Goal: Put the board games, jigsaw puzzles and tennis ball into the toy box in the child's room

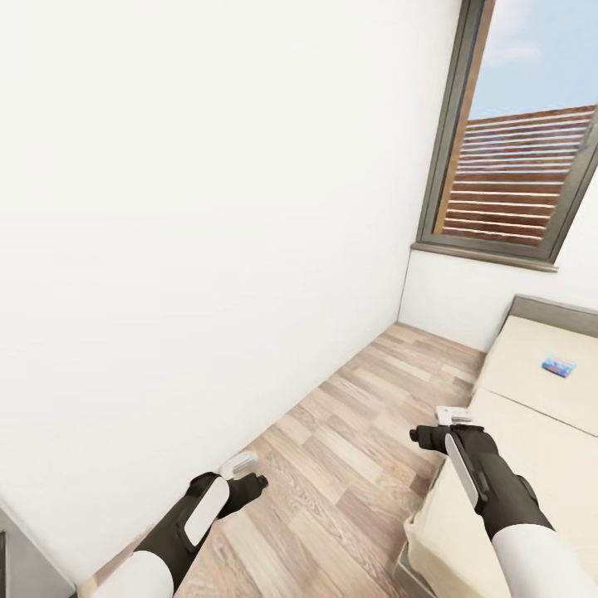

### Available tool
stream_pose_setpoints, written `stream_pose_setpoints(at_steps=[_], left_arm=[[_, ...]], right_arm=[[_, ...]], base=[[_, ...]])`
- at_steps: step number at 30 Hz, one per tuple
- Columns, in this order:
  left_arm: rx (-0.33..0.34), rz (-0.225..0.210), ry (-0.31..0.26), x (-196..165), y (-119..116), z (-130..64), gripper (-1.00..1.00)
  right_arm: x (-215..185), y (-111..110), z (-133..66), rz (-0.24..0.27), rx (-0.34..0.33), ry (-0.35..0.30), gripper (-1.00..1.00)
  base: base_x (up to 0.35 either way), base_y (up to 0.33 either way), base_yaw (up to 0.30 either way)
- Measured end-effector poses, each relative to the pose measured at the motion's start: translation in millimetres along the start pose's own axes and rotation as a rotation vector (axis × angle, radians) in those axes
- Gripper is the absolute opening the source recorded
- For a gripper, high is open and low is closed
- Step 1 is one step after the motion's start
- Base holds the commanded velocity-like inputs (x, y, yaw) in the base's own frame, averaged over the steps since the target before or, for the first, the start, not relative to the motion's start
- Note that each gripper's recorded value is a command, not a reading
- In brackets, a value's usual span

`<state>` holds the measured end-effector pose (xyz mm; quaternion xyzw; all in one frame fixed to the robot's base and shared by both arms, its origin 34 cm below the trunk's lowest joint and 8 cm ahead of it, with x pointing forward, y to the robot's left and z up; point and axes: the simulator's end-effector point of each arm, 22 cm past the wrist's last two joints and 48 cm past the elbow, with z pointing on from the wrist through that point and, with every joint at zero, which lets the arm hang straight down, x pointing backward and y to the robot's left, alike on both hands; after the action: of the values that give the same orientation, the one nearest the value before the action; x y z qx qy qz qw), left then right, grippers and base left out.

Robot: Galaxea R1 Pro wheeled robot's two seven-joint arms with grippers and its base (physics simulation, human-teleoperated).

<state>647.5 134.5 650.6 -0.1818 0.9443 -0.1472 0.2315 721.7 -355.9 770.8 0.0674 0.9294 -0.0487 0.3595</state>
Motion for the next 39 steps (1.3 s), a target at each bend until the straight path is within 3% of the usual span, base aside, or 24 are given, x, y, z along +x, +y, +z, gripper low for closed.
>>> stream_pose_setpoints(at_steps=[21, 31, 39], left_arm=[[0.001, 0.001, -0.004, -0.5, -0.9, 0.0, 1.0], [0.009, 0.006, 0.0, 2.6, -6.8, 0.4, 1.0], [0.013, 0.007, 0.007, 5.1, -10.5, 0.9, 1.0]], right_arm=[[-0.1, -0.6, -0.1, 0.001, 0.001, 0.0, 1.0], [-0.3, -1.0, -0.1, 0.003, 0.002, 0.0, 1.0], [-0.1, -0.2, 0.4, 0.004, 0.0, 0.0, 1.0]], base=[[0.341, 0.015, -0.01], [0.325, 0.0, -0.236], [0.086, 0.0, -0.286]])
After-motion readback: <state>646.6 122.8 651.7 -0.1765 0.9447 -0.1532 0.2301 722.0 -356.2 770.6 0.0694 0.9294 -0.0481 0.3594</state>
